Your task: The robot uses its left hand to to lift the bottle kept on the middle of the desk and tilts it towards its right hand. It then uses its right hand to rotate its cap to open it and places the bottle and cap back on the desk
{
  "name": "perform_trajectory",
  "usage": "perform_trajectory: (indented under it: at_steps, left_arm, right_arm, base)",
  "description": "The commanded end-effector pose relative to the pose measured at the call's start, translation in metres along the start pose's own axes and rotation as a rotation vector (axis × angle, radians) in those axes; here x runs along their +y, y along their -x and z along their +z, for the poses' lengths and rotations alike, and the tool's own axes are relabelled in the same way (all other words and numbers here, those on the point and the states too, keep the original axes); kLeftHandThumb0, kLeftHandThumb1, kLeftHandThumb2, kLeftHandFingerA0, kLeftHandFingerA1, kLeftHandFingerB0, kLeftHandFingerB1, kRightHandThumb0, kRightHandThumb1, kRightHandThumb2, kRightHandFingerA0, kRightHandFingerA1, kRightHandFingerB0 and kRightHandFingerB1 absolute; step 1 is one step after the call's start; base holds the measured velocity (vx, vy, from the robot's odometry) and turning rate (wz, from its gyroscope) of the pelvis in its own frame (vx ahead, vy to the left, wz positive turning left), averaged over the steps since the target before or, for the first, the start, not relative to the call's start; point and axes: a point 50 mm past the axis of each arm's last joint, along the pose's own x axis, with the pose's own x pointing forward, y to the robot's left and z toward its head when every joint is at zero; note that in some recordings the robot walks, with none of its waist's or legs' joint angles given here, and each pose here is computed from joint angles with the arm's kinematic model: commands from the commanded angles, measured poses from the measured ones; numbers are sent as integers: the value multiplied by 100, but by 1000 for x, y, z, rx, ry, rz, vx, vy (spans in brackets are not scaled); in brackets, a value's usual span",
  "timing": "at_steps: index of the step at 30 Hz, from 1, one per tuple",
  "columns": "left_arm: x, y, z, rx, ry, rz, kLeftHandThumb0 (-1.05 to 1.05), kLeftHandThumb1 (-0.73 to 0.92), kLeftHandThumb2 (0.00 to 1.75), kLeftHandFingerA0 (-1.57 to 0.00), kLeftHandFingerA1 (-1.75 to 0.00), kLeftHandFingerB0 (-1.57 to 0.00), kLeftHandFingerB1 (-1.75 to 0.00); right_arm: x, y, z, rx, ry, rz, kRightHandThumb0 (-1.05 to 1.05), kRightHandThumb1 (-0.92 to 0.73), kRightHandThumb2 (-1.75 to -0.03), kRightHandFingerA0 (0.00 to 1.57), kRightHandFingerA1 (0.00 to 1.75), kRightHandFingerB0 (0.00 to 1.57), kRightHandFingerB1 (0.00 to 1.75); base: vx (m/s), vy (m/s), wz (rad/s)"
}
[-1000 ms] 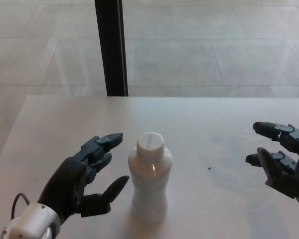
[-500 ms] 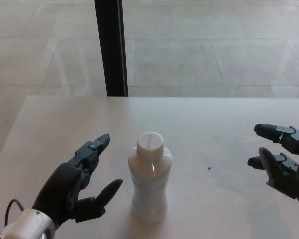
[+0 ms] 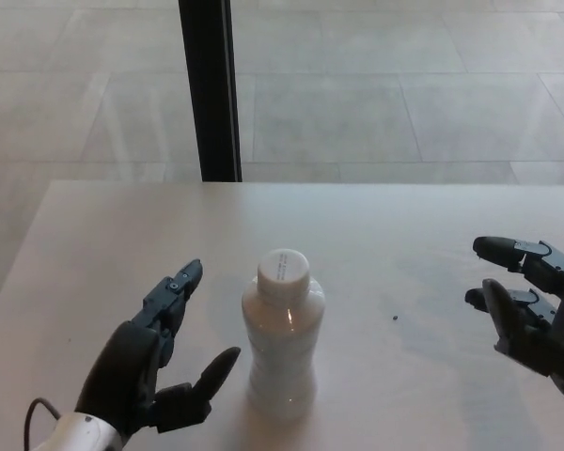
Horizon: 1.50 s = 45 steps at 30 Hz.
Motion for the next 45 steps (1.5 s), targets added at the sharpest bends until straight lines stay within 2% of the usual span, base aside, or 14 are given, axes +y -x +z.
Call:
perform_trajectory:
  at_steps: [1, 11, 12, 15, 18, 19, 20, 21, 29, 31, 32, 39, 41, 45]
  left_arm:
    - [-5, 1, -5, -7, -28, -37, -90, 57, 58, 0, 0, 0, 0]
    - [-27, -5, -10, 25, -101, -157, -102, 59, 96, 0, -16, 0, 0]
    - [-27, -8, -8, 19, -114, -157, -101, 58, 96, 0, -17, 0, 0]
    - [-28, -13, -3, 13, -120, -151, -91, 53, 56, 0, 0, 0, 0]
    - [-26, -16, 0, 7, -120, -148, -89, 52, 56, 0, 0, 0, 0]
    - [-26, -17, 1, 4, -111, -139, -87, 51, 56, 0, 0, 0, 0]
    - [-25, -18, 2, 2, -100, -129, -85, 45, 71, 0, 0, 0, 0]
    - [-25, -18, 1, 3, -93, -116, -85, 44, 71, 0, 0, 0, 0]
    - [-30, -21, -4, 36, -61, -33, -101, 58, 93, 0, -19, 0, -9]
    - [-33, -22, -5, 44, -59, -26, -100, 57, 93, 0, -21, 0, -9]
    - [-35, -23, -5, 49, -64, -26, -89, 47, 74, 0, 0, 0, 0]
    - [-47, -26, -11, 92, -56, -70, -102, 58, 95, 0, -20, 0, -4]
    - [-51, -28, -11, 93, -68, -70, -89, 56, 58, 0, 0, 0, 0]
    - [-58, -35, -4, 89, -71, -79, -95, 48, 78, 0, 0, 0, 0]
  right_arm:
    - [2, -4, 5, -19, 14, -15, -91, -67, -57, 6, 116, 41, 85]
    - [4, -7, 8, -34, 30, -21, -90, -65, -60, 2, 121, 39, 84]
    - [4, -7, 9, -36, 32, -21, -89, -47, -96, 23, 87, 41, 78]
    - [2, -8, 9, -39, 31, -23, -91, -67, -57, 8, 120, 39, 84]
    - [2, -8, 9, -38, 36, -30, -91, -68, -56, 6, 117, 39, 84]
    - [1, -8, 9, -37, 41, -30, -89, -48, -96, 24, 87, 41, 78]
    - [1, -8, 9, -34, 34, -28, -89, -66, -60, 3, 120, 39, 84]
    - [2, -8, 9, -33, 31, -25, -93, -49, -94, 25, 89, 40, 78]
    - [8, -10, 7, -33, 21, -6, -87, -65, -60, 4, 121, 39, 80]
    - [8, -9, 8, -33, 21, -8, -90, -47, -96, 27, 90, 38, 75]
    - [7, -9, 8, -34, 24, -6, -87, -65, -60, 7, 125, 38, 79]
    - [5, -9, 8, -34, 39, -8, -87, -47, -95, 23, 87, 41, 77]
    - [5, -8, 7, -32, 37, -3, -91, -48, -93, 24, 87, 40, 77]
    - [4, -8, 8, -36, 52, -8, -87, -64, -60, 3, 120, 39, 79]
  base:
    - [0, 0, 0]
    - [0, 0, 0]
    - [0, 0, 0]
    - [0, 0, 0]
    - [0, 0, 0]
    - [0, 0, 0]
    - [0, 0, 0]
    - [0, 0, 0]
    - [0, 0, 0]
    - [0, 0, 0]
    - [0, 0, 0]
    - [0, 0, 0]
    - [0, 0, 0]
    - [0, 0, 0]
